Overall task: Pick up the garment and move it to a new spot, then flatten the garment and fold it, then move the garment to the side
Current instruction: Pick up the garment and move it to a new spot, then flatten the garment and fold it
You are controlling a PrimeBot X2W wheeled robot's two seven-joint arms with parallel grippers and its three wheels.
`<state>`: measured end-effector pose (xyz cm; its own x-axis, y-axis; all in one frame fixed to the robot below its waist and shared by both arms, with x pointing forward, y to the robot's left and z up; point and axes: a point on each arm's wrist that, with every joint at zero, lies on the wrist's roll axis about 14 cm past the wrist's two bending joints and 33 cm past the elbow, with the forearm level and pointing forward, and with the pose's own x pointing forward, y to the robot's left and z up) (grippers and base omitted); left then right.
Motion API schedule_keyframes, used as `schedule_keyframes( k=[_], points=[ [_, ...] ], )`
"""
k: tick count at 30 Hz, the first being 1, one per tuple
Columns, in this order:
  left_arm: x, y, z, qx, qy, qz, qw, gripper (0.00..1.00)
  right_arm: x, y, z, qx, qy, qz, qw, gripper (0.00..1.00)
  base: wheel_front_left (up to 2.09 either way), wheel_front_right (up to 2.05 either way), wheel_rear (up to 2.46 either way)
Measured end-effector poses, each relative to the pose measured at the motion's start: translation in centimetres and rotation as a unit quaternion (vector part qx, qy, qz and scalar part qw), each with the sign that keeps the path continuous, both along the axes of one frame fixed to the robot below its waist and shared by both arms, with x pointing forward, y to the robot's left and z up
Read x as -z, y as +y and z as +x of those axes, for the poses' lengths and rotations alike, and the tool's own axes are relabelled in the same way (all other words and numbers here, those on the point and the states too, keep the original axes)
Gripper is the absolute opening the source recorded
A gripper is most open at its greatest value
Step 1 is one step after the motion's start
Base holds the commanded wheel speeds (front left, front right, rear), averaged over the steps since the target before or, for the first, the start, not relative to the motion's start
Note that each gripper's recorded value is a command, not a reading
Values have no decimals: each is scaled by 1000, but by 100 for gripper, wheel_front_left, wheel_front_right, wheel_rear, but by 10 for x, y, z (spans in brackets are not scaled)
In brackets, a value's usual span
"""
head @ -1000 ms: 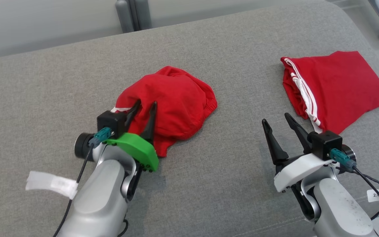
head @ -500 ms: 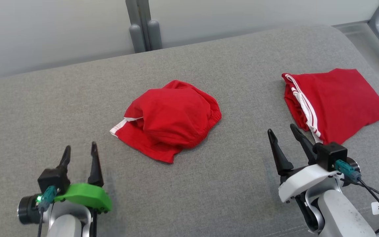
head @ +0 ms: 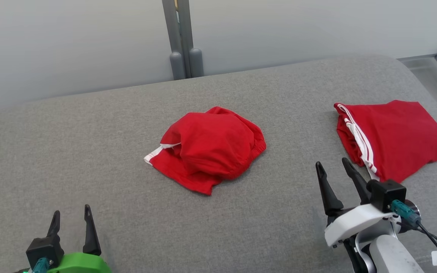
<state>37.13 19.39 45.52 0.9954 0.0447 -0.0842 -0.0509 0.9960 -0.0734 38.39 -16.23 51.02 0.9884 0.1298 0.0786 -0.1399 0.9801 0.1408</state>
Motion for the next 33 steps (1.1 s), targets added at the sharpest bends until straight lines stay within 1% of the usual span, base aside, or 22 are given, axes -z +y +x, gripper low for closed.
schedule_keyframes(
  k=[7, 13, 20, 25, 33],
  points=[
    [1, 14, -19, -19, 0, 5, 1000, 100, 1, 12, -3, -13, 1, 3, 1000, 100, 0, 0, 0],
    [-3, 23, -27, -31, -6, 7, 999, 100, -1, 22, -2, -26, -3, 4, 1000, 100, 0, 0, 0],
    [-2, 20, -29, -28, -5, 2, 1000, 100, 0, 27, 0, -32, -1, 5, 999, 100, 0, 0, 0],
    [0, 16, -29, -24, -2, -2, 1000, 100, 8, 29, 0, -37, 10, 2, 999, 100, 0, 0, 0],
    [2, 6, -23, -13, 0, -13, 1000, 100, 29, 59, 6, -82, 44, 0, 996, 100, 0, 0, 0]
  ],
)
